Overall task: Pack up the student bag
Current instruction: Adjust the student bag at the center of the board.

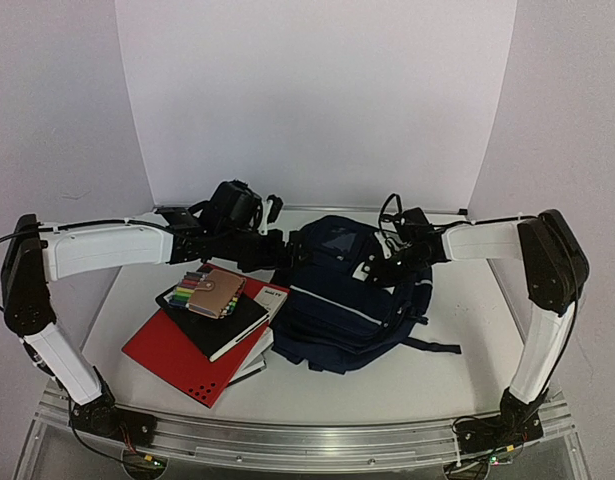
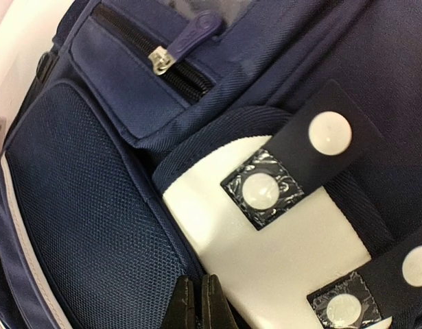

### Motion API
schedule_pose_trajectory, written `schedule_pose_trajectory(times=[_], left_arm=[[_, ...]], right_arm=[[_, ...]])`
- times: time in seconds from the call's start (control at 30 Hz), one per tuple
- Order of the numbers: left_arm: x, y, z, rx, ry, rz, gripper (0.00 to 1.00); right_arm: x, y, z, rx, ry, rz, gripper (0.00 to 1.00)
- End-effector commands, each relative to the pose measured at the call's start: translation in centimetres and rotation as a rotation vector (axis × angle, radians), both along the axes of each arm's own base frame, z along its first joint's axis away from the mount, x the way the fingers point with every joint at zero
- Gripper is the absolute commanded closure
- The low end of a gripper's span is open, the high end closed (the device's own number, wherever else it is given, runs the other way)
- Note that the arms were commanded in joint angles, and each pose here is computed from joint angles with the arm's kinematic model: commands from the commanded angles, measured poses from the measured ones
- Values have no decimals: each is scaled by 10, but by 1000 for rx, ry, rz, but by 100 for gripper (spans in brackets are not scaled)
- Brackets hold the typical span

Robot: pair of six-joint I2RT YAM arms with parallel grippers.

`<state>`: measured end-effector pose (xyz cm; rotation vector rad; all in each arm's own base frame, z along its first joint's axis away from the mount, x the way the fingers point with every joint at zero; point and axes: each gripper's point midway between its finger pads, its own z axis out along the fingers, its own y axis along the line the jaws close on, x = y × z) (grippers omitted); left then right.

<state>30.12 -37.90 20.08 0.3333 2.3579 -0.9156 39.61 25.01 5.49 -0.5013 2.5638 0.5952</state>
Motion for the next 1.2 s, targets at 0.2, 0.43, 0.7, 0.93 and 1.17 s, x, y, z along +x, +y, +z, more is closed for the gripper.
schedule_pose_trajectory(times=[0.2,0.43,0.7,0.93,1.17], left_arm=[[2,0,22,-56,-37,21,0],[1,-16,20,-84,-16,-3,0],[15,-42,16,-99,-4,3,0],[42,-53,11,-79,-4,41,1],[79,-36,-22,-139,121,109,1]], right_arm=[[57,-129,-21,-41,-5,-618,100],[50,-108,-17,109,42,-660,100],[33,-103,22,118,-58,-641,90],[-9,-89,69,148,-140,-498,34],[-66,-44,48,129,-45,-299,24]])
